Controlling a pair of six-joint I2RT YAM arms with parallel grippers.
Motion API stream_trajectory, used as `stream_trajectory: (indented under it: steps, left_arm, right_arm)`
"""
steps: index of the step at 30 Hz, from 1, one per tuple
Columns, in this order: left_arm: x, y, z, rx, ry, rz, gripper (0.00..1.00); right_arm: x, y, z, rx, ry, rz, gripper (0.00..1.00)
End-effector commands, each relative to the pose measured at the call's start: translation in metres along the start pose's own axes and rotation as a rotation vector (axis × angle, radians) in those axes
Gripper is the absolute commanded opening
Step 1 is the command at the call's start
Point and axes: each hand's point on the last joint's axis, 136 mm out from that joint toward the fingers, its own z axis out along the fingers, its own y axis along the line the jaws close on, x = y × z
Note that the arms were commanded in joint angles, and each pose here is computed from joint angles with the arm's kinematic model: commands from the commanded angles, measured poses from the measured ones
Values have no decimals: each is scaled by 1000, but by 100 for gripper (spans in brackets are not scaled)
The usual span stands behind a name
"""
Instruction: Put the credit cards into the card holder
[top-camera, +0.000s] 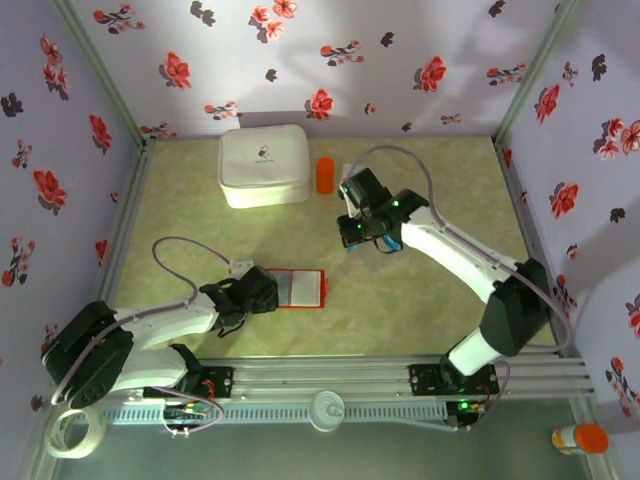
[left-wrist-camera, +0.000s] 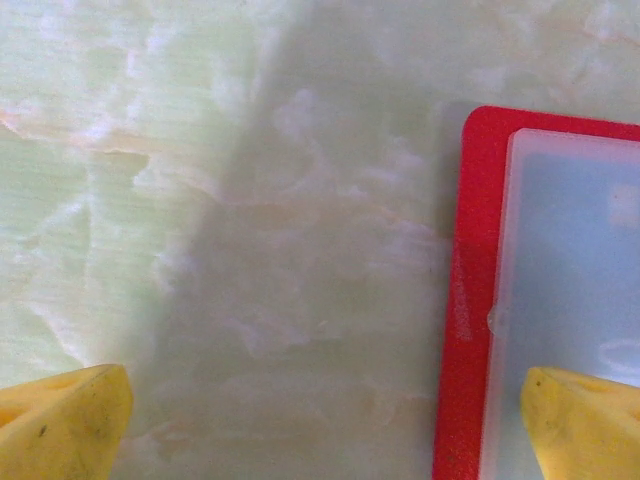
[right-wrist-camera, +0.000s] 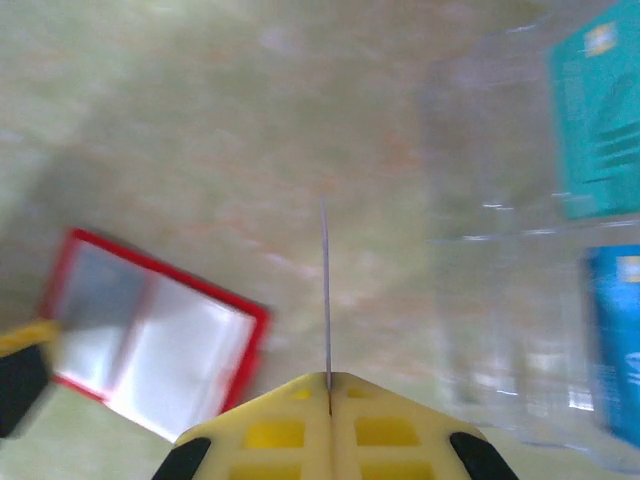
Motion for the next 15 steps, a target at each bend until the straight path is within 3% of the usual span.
stream_trajectory:
  steps: [1, 5, 15]
  left_arm:
    - [-1, 13, -4, -50, -20, -19, 100]
    - [1, 16, -4, -56, -18, -20, 100]
    - [5, 18, -2, -69, -8, -19, 100]
  right_arm:
    - [-7, 45, 9, -290, -102, 179, 0]
    - [-1, 71, 19, -462, -208, 293, 0]
    - [34, 93, 59, -533, -275, 386, 0]
